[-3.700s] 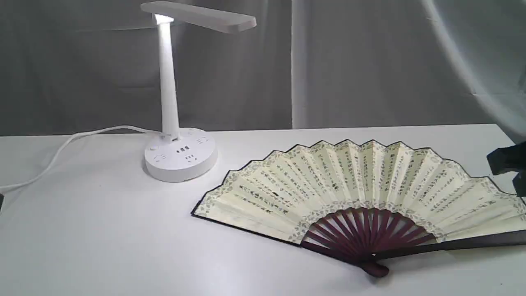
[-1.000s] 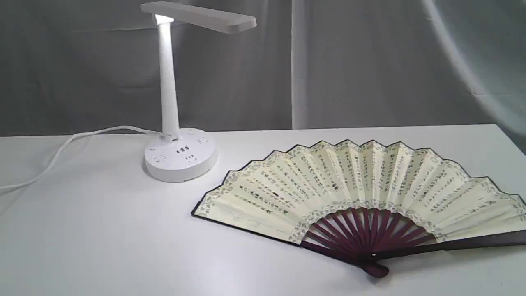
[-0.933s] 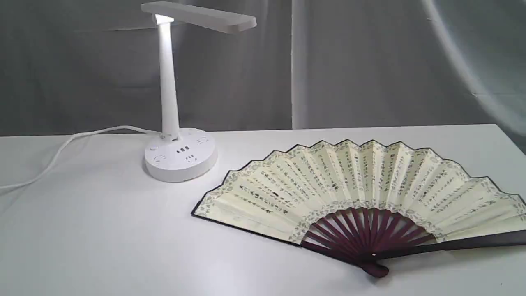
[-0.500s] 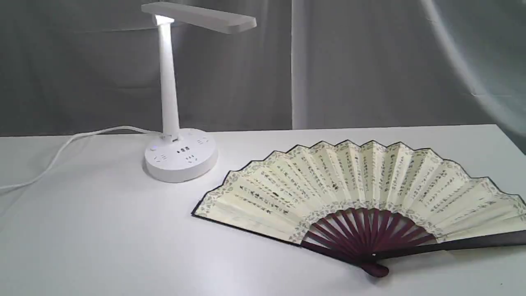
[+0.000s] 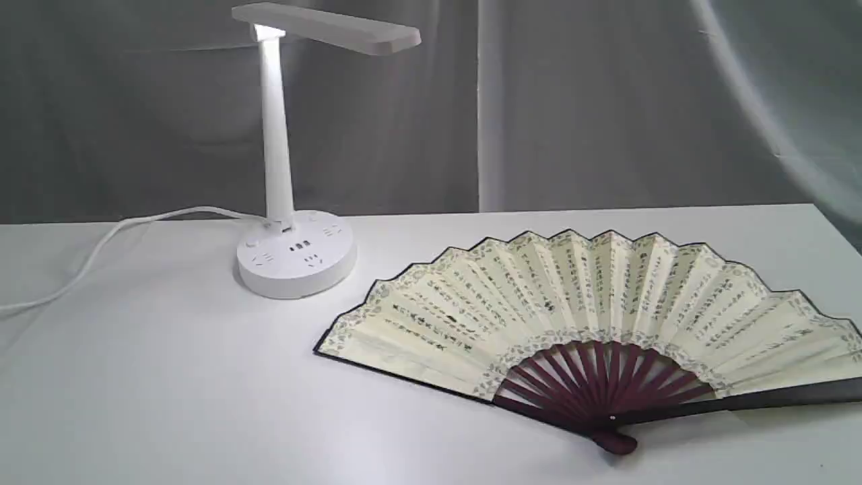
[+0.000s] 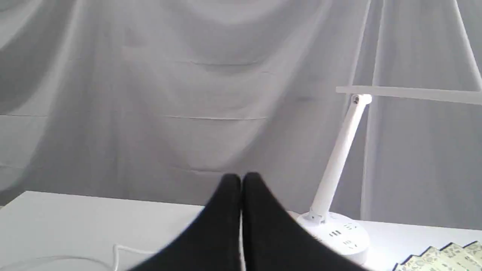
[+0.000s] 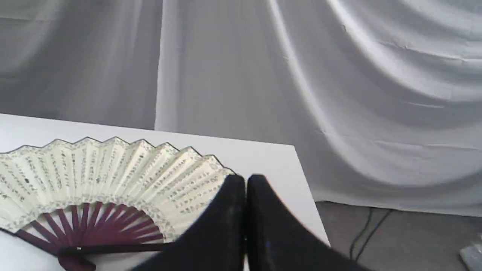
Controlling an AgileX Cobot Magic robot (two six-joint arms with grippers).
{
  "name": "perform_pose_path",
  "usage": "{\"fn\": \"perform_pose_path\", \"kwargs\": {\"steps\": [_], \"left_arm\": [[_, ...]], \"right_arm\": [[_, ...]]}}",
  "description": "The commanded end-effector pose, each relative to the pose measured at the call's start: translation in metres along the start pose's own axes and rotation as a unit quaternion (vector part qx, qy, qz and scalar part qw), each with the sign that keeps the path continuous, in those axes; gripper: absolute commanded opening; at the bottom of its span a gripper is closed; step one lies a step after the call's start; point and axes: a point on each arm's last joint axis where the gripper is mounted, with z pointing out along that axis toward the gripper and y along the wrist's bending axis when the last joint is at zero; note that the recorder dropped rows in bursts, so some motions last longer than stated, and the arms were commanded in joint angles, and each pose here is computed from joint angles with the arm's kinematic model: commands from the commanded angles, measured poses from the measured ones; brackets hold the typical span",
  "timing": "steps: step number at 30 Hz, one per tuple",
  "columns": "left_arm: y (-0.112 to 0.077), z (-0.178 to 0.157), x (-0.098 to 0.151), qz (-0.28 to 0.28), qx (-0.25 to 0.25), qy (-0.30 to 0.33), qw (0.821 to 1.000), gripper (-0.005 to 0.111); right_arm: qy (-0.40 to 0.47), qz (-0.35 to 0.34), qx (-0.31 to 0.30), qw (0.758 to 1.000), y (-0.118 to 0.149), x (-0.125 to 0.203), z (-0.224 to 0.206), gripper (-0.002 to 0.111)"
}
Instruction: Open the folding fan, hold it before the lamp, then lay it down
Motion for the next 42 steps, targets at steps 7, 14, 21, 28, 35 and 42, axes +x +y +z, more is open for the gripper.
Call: {"fn": "perform_pose_path", "kwargs": {"steps": [7,14,21,28,35,42], "left_arm": [[0.001,0.02,0.028,0.027,-0.001,-0.03,0.999,0.0],[-0.001,0.031,0.046,0.029,0.015,-0.07,0.997,0.0],[0.0,0.041,0.081,0.031,0.015,-0.025,0.999,0.0],[0.001,0.047,0.117,0.032,0.024,-0.014,0.999,0.0],[0.002,0.047,0.121,0.032,0.019,0.013,0.999,0.0],[0.003,0.047,0.129,0.033,0.011,0.054,0.998,0.0]], "right_arm": [[-0.017,0.02,-0.026,0.999,0.012,0.027,0.032,0.0],[-0.033,0.019,-0.029,0.999,0.02,0.054,0.055,0.0],[-0.053,0.056,-0.044,0.996,0.028,0.076,0.07,0.0],[-0.062,0.075,-0.045,0.994,0.034,0.109,0.083,0.0],[-0.042,0.058,-0.045,0.996,0.035,0.113,0.084,0.0],[-0.021,0.053,-0.047,0.997,0.035,0.116,0.084,0.0]]}}
